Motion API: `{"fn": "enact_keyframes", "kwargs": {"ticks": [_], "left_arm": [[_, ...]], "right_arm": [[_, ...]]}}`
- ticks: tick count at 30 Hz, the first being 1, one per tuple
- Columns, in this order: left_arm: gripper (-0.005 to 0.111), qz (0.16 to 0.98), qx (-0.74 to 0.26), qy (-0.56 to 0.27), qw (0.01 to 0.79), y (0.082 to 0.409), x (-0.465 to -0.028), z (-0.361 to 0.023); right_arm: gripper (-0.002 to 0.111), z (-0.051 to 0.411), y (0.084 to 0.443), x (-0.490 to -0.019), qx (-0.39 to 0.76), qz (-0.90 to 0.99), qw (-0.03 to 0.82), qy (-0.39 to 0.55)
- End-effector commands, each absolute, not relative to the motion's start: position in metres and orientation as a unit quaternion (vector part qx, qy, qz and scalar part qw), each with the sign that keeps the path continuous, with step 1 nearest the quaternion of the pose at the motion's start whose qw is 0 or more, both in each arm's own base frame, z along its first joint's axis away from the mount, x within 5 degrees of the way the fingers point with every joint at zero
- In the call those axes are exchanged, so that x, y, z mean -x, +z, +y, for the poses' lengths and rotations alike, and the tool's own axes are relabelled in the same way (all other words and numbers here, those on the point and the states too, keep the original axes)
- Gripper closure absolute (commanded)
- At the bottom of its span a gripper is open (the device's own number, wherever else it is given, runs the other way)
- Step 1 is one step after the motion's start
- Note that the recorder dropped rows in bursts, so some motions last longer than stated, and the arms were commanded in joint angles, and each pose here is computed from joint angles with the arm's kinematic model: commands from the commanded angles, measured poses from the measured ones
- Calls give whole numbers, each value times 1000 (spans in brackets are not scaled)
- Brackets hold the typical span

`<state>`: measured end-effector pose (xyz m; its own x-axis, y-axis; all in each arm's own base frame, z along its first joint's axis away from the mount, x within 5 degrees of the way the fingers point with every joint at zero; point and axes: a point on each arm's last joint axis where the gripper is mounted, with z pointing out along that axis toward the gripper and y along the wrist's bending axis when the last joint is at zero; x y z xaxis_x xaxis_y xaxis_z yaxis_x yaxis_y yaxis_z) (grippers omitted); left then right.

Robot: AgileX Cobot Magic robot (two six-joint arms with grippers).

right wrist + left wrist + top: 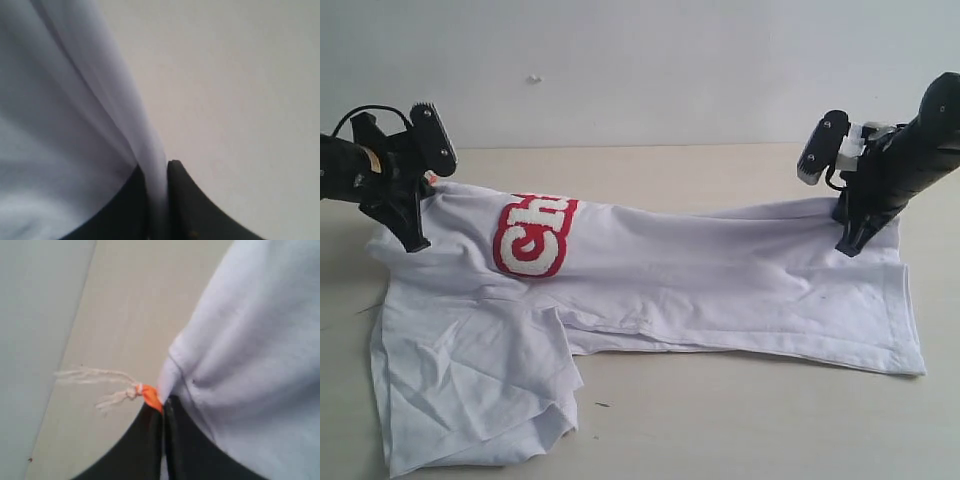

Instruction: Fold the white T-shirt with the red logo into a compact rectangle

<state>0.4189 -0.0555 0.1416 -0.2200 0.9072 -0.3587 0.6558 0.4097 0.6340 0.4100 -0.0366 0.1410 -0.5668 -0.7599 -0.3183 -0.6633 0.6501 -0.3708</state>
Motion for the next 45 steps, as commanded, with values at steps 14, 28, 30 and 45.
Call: {"fn": "enact_keyframes", "kwargs": {"ticks": [14,28,30,45], "left_arm": [[107,792,-470,149,361,125,-421,-55],[107,810,-444,144,354,124,-421,-46],[107,814,-443,144,347,123,-420,-44],[107,836,-398,126,357,123,-421,-43]], "right_arm": [[30,-39,118,-414,391,891,210,-92],[30,-43,143,-435,350,873,306,-146],[30,-43,146,-437,348,872,311,-148],[30,-43,145,-435,331,884,301,-132]]}}
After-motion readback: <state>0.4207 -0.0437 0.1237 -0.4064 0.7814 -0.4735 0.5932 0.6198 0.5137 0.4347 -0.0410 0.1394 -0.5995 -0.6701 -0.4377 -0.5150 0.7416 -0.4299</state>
